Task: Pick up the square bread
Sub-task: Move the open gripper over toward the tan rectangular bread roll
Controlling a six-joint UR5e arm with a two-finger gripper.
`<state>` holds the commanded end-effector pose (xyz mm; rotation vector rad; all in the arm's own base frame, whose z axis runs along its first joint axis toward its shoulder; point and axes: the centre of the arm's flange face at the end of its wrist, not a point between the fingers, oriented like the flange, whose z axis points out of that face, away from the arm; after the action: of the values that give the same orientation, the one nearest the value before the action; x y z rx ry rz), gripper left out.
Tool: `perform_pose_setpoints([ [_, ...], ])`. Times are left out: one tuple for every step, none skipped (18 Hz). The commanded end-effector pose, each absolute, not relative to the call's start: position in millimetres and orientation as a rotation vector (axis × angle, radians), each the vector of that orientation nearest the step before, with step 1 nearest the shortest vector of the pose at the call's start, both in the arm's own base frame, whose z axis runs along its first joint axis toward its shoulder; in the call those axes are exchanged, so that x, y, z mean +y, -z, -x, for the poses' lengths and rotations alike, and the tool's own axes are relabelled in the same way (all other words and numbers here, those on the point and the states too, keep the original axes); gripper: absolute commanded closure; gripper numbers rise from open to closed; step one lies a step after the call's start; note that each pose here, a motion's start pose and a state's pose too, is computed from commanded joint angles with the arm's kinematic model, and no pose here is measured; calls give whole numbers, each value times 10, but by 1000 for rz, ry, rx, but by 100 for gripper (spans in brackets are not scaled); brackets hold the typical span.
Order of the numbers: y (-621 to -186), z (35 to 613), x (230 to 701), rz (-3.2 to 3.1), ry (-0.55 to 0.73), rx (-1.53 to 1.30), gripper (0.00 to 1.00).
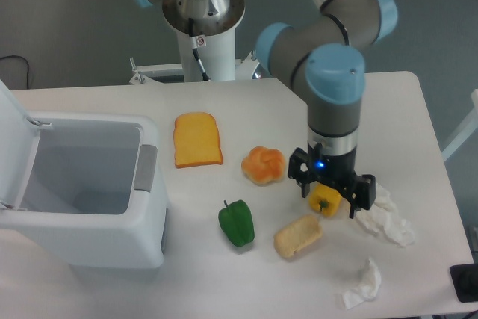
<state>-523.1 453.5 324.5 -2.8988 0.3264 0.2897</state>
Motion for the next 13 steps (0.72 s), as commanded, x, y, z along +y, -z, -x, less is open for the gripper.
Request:
perform_pose_setpoints([
  [-3225,5239,4536,2885,-275,346,0],
  [-3184,5246,4544,2882,-269,379,0],
  [-3100,5261,4565,2883,-258,419,0],
  [-3006,5271,4583,2886,-242,447,0],
  [-2883,5259,4624,2890,-218,475,0],
  [-2799,5237,4671,2892,-202,500,0],
  [-2767,5213,4706,2892,-195,508,0],
  [-2728,5171,4732,2893,-182,513,0],
  [-2670,5145,4757,2893,-165,521,0],
  [-2641,5111,4772,2897,-156,514,0],
  [-2587,5039,4825,2898,-141,529,0],
  [-2571,5021,4842,2898,-136,523,0],
  [-2578,5017,4851,2901,-136,500,0],
])
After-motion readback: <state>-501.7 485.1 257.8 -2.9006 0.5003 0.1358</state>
